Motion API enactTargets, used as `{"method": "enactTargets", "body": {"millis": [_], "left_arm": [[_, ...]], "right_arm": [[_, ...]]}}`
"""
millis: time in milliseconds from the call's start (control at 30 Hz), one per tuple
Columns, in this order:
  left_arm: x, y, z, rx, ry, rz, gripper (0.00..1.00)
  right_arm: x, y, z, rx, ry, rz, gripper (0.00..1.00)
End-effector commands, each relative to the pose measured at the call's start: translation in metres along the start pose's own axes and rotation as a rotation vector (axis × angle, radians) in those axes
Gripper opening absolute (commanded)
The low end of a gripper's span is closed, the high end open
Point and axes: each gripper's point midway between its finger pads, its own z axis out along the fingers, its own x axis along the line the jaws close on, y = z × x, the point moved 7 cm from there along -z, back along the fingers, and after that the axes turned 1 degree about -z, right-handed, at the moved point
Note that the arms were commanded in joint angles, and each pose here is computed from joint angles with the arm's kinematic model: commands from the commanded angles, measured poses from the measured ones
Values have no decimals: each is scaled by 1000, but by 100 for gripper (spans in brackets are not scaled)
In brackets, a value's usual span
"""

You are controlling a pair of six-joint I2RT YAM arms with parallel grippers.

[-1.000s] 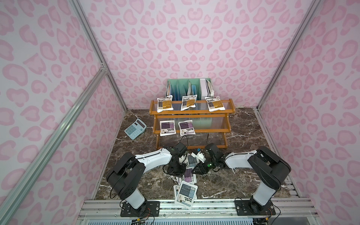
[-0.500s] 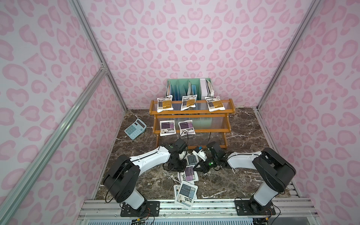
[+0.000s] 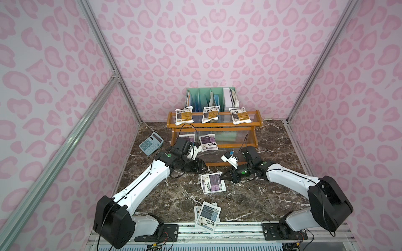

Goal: Place the bagged coffee beans on the shelf by color
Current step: Pick up the bagged coffee beans at the center of the board.

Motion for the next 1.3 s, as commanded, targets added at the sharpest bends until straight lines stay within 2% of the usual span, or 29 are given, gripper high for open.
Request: {"method": "enactTargets", "body": {"millis": [0, 300, 367, 433, 533, 667, 700, 733, 767, 800, 867, 1000, 1167, 1267], "left_arm": [[-14, -4, 0, 44, -151, 41, 53], [-19, -13, 3, 91, -242, 52, 50], [-19, -17, 4, 109, -264, 46, 33], [-21, -19, 3, 119, -291, 45, 23], [-22, -22, 4, 122, -322, 35, 17], [-19, -23, 7, 101, -316, 6, 0], [-17, -22, 8, 90, -300, -5, 0], [-13, -22, 9, 72, -275, -20, 0], [-11, -19, 10, 43, -247, -35, 0], [-9, -17, 9, 16, -226, -48, 0], [-10, -9, 2, -82, -204, -69, 0], [-20, 12, -17, -289, -228, -120, 0], [-36, 44, -33, -453, -300, -180, 0], [-41, 64, -36, -547, -357, -229, 0]], "right_arm": [[15, 4, -2, 30, 69, -38, 0], [18, 29, -3, 21, 60, -97, 0], [16, 35, -2, 26, 51, -112, 0], [12, 41, -1, 29, 37, -122, 0], [9, 50, 1, 25, 28, -131, 0], [8, 60, 2, 5, 9, -142, 0], [7, 63, 0, -3, -1, -143, 0], [8, 65, -1, -11, -17, -143, 7], [8, 67, -2, -25, -41, -140, 21], [10, 68, -5, -41, -59, -138, 31], [15, 70, -13, -89, -95, -137, 46], [27, 73, -34, -226, -137, -111, 53], [29, 70, -64, -464, -212, -15, 54], [33, 69, -82, -620, -193, 30, 54]]}}
